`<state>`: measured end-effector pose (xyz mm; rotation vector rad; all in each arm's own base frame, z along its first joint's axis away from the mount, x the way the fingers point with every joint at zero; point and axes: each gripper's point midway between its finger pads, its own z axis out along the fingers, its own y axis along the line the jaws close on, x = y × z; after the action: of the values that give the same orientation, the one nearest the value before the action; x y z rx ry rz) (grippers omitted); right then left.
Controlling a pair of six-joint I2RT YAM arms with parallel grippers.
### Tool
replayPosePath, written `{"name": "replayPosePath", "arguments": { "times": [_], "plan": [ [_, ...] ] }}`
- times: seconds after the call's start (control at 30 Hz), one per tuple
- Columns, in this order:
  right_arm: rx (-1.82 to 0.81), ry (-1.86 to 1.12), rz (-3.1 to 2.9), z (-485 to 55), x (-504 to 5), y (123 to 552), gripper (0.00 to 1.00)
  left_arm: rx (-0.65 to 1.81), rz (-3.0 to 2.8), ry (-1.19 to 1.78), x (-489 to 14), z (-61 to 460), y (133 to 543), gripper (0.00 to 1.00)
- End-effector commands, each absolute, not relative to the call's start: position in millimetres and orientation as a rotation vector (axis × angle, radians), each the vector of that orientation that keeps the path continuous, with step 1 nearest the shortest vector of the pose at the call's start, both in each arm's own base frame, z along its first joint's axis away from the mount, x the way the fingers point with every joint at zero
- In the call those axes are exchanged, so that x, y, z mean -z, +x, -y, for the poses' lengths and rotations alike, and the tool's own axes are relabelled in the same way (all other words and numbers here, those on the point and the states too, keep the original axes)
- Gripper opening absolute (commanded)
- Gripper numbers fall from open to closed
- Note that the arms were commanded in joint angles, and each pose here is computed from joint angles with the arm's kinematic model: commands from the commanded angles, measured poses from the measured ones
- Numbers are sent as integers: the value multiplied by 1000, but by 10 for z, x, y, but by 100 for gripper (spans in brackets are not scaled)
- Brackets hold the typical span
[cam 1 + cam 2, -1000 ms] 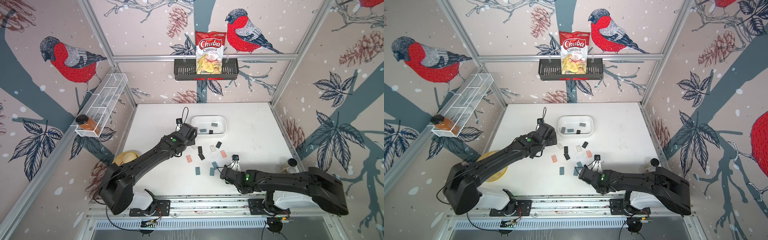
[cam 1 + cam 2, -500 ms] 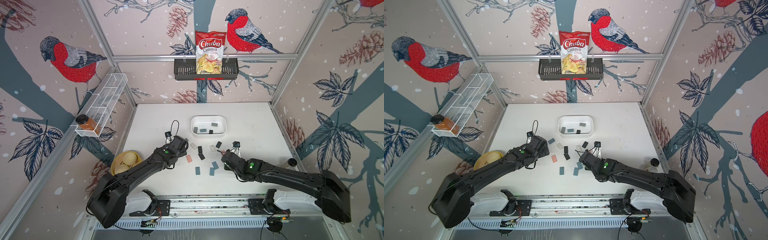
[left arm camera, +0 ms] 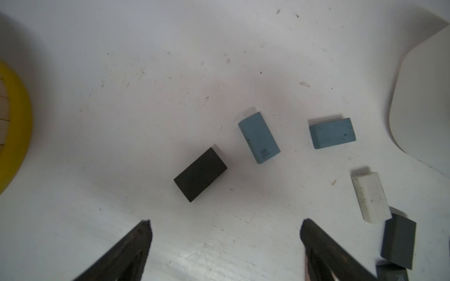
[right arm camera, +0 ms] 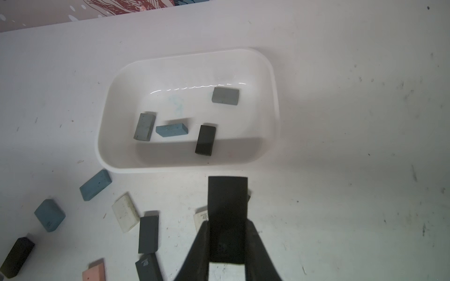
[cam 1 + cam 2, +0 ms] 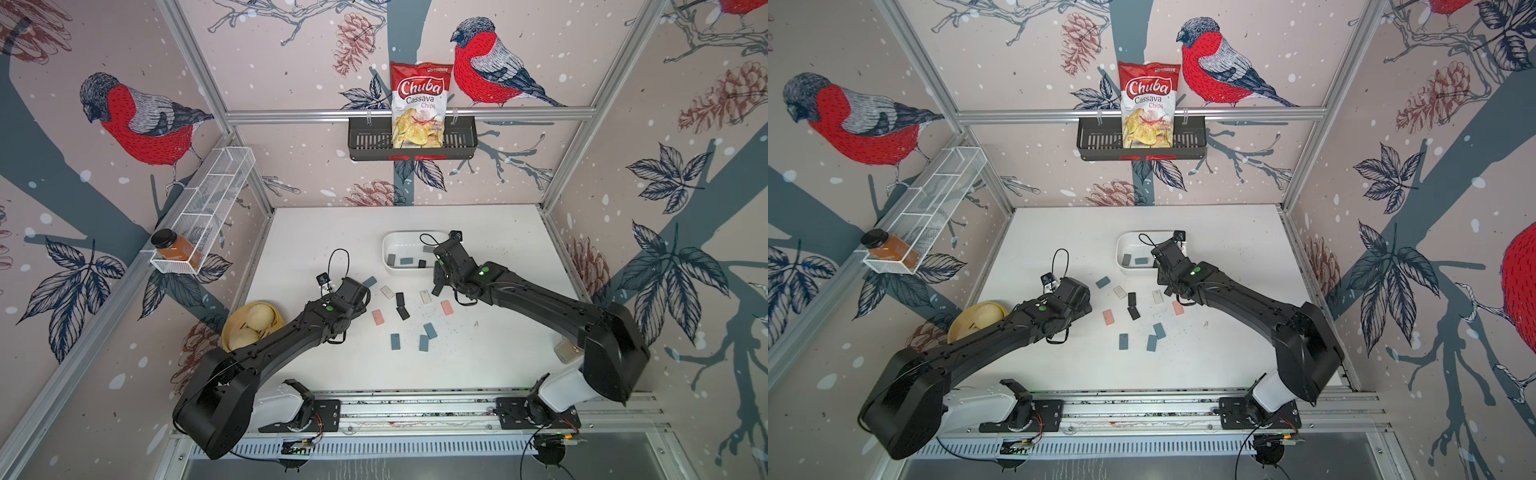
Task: Put the eraser in the storage box
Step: Place the eraser in the storage box.
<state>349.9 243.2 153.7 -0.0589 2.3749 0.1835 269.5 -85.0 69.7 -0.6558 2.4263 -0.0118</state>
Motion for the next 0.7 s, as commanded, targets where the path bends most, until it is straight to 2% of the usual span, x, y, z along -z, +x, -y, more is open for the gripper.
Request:
{"name": "replayPosePath", "arguments": {
  "times": [0.0,0.27,0.67],
  "plan": [
    [-195,-128,-2404,-2513,-1437,3742,24,21,-2383,-770,-681,788,2707,96],
    [-136,-115,-2490,-2531,-1059,4196,26,91,-2351,-909,-587,693,2751,94],
    [-99,-130,-2521,-2598,-854,4329,36,115,-2348,-1015,-438,604,2824,93]
  ]
}}
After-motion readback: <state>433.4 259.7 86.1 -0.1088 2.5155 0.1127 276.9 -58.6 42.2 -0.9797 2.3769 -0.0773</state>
